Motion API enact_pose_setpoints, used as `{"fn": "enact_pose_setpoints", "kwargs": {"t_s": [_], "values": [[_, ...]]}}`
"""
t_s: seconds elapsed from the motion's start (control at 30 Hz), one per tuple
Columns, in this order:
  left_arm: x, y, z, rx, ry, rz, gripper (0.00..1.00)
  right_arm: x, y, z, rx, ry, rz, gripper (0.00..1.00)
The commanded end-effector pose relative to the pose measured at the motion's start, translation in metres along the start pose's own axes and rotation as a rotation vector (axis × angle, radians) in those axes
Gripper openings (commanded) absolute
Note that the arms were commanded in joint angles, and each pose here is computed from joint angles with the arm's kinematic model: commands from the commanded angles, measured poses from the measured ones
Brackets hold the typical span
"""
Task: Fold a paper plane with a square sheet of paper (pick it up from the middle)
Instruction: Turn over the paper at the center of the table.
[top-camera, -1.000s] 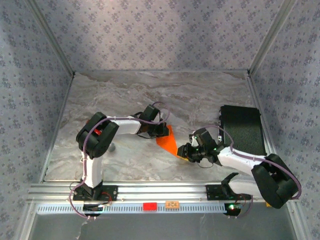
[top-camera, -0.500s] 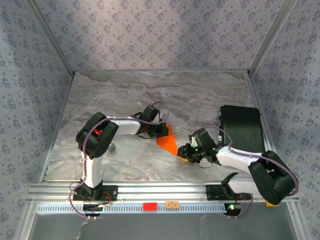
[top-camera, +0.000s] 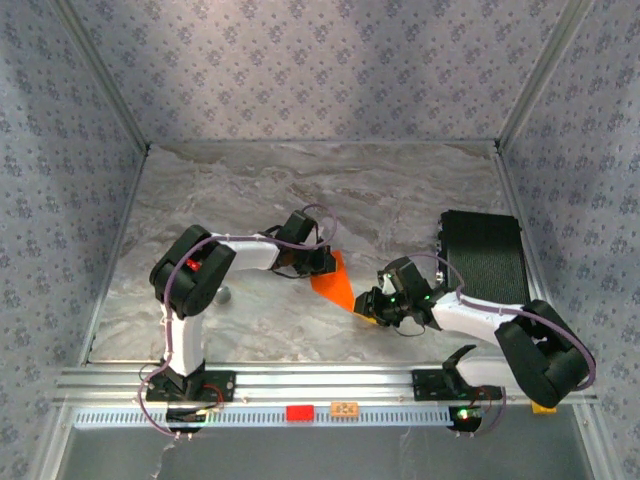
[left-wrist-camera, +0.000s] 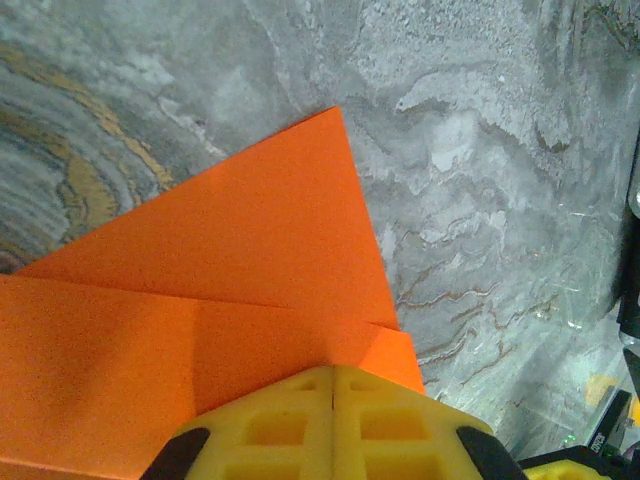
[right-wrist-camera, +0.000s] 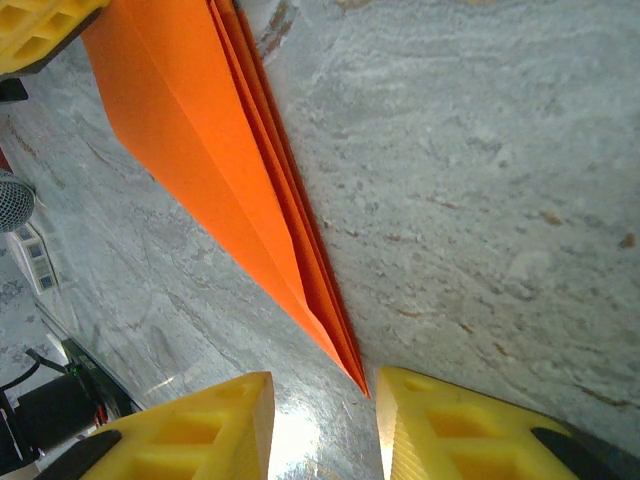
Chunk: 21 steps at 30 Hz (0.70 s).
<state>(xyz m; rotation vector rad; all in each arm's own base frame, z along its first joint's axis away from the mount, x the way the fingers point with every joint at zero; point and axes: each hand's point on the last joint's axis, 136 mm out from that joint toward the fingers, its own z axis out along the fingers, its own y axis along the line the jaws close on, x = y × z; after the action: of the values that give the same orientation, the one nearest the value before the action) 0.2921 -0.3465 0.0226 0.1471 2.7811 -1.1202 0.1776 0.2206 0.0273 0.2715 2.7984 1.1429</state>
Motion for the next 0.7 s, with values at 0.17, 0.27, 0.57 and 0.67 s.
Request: {"fn": "enact_pose_setpoints", "kwargs": {"t_s": [0.17,0.27,0.57,0.67], "values": [[0.0052,0.0074,-0.0051,-0.024,0.009,-0.021,0.05,0.0053,0.0048,-0.0044,-0.009,0.013,-0.004,0.36],[0.0048,0.0064,-0.0052,-0.020,0.009,-0.023,0.05,0.0058,0.0053,-0.0045,-0.010,0.017,-0.002,0.37],[0.0041,0.0053,-0.0049,-0.016,0.008,-0.024,0.05,0.0059,0.0051,0.0000,-0.013,0.030,0.010,0.38],[0.0040,0.0064,-0.0048,-0.019,0.009,-0.028,0.05,0.0058,0.0081,0.0021,-0.024,0.041,0.010,0.38]]}}
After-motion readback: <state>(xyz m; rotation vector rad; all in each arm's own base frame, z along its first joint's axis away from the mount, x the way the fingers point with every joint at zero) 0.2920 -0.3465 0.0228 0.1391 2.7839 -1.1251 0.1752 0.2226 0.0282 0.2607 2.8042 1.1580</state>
